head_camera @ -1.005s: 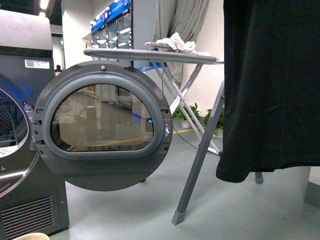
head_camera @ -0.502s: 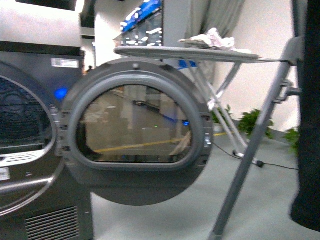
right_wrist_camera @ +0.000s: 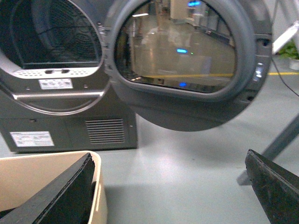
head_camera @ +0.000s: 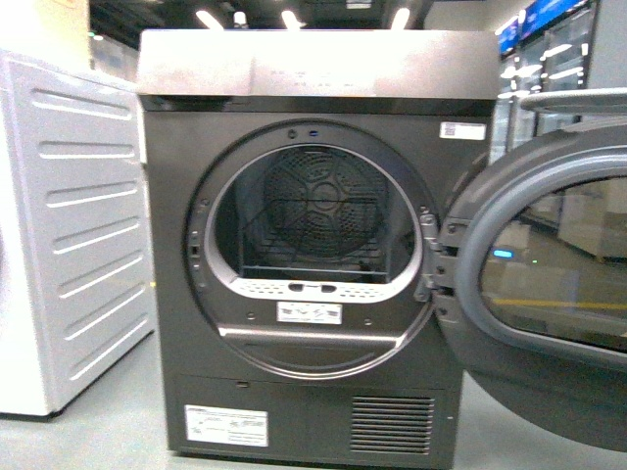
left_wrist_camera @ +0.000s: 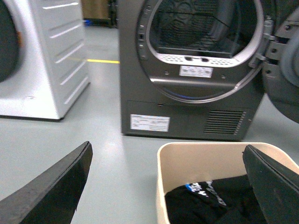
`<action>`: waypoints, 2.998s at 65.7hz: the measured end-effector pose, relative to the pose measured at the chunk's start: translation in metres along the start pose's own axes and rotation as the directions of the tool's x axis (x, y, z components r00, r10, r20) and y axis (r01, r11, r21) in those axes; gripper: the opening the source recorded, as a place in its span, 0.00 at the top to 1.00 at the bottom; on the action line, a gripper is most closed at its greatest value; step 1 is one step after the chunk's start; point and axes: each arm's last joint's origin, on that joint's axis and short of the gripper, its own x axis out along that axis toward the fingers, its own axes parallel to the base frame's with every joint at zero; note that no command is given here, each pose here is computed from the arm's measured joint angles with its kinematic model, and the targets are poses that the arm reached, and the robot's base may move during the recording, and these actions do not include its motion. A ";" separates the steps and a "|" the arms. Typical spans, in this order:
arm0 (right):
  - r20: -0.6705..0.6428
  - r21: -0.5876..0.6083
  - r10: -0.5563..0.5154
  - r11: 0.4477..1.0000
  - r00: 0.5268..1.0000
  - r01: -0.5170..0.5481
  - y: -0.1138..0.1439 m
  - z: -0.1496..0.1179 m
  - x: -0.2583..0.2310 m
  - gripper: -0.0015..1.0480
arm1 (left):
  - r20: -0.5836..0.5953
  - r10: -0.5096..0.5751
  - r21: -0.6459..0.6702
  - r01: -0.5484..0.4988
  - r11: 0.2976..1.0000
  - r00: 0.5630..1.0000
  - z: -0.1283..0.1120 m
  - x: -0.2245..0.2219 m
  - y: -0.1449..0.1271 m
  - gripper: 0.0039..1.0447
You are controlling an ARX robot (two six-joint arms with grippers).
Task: Move hamper under clothes hanger
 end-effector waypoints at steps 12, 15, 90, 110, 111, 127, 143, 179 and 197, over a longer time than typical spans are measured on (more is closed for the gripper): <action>0.000 0.000 0.007 1.000 1.000 -0.007 0.000 0.000 0.000 0.07 | 0.001 0.005 0.000 -0.005 1.000 1.000 0.000 0.000 0.000 0.06; 0.000 0.000 0.001 1.000 1.000 -0.001 0.000 0.000 0.000 0.07 | 0.000 0.001 0.000 -0.001 1.000 1.000 0.000 0.000 0.000 0.06; -0.521 0.022 0.105 0.994 0.847 -0.110 -0.001 -0.082 0.236 0.07 | -0.551 -0.004 -0.074 -0.044 0.996 0.835 -0.073 0.277 0.027 0.06; -0.570 -0.049 0.049 0.994 0.820 -0.093 0.003 -0.116 0.251 0.07 | -0.648 -0.047 0.017 0.076 0.997 0.760 -0.096 0.300 -0.026 0.06; -0.570 -0.052 0.047 0.994 0.820 -0.093 0.003 -0.117 0.251 0.07 | -0.652 -0.048 0.021 0.082 0.996 0.757 -0.097 0.301 -0.028 0.06; -0.592 -0.086 0.022 0.992 0.806 -0.090 -0.003 -0.136 0.255 0.07 | -0.684 -0.054 0.042 0.114 0.993 0.728 -0.104 0.316 -0.056 0.06; -0.620 -0.102 0.009 0.991 0.785 -0.092 -0.005 -0.154 0.256 0.07 | -0.731 -0.061 0.037 0.128 0.991 0.680 -0.124 0.317 -0.087 0.06; -0.649 -0.097 0.004 0.991 0.761 -0.087 -0.009 -0.174 0.252 0.07 | -0.806 -0.033 0.035 0.103 0.994 0.592 -0.176 0.307 -0.121 0.06; -0.685 -0.106 0.004 0.989 0.729 -0.104 -0.007 -0.187 0.249 0.07 | -0.810 -0.025 0.026 0.078 0.997 0.586 -0.180 0.305 -0.120 0.06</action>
